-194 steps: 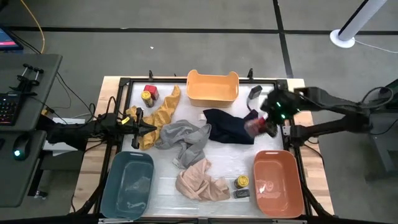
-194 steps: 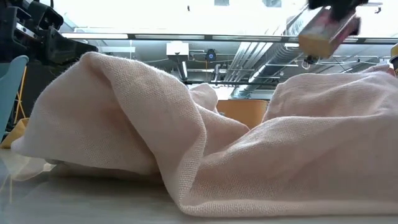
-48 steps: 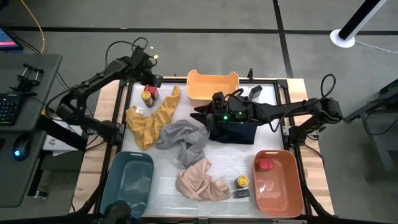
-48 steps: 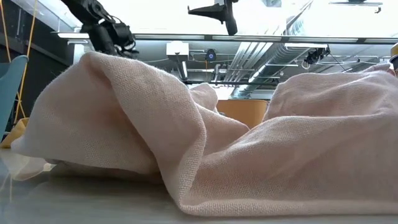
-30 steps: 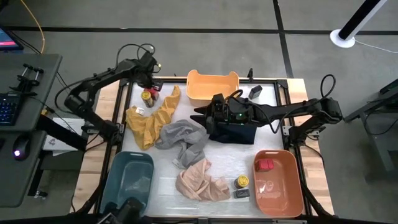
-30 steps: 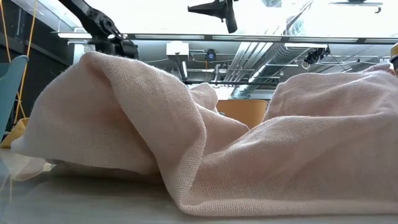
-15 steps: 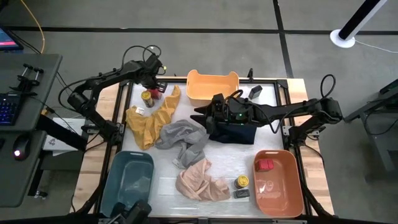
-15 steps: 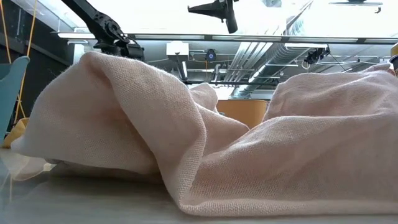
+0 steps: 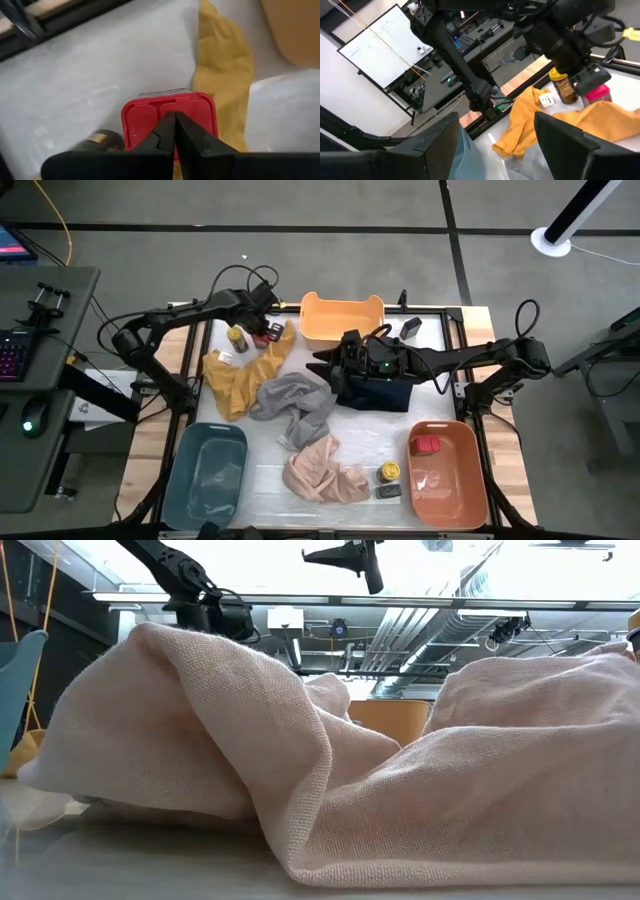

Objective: Sort spices by type
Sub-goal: Put the red seasoning can into the orange bin

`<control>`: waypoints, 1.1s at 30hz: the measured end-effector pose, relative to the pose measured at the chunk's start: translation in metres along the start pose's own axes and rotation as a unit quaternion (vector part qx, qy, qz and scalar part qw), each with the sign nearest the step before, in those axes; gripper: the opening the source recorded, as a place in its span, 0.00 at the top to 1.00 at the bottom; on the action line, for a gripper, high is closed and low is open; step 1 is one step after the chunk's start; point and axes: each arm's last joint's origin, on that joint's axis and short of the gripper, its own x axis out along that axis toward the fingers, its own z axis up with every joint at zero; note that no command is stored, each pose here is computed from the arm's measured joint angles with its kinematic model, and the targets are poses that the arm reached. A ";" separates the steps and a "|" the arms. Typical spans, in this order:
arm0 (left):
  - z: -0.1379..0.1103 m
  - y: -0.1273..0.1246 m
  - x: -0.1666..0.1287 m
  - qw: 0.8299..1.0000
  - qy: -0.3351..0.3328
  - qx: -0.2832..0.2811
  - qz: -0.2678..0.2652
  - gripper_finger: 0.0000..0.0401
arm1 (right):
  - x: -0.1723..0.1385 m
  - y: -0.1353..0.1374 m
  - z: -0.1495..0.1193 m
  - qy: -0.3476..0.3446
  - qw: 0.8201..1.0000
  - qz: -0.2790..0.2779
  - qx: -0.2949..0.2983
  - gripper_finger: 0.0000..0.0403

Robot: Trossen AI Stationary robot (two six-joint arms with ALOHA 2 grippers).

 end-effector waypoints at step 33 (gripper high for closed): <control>0.016 -0.027 -0.033 0.872 0.114 0.474 -0.043 0.30 | 0.000 -0.002 -0.003 0.020 0.999 -0.006 -0.030 0.37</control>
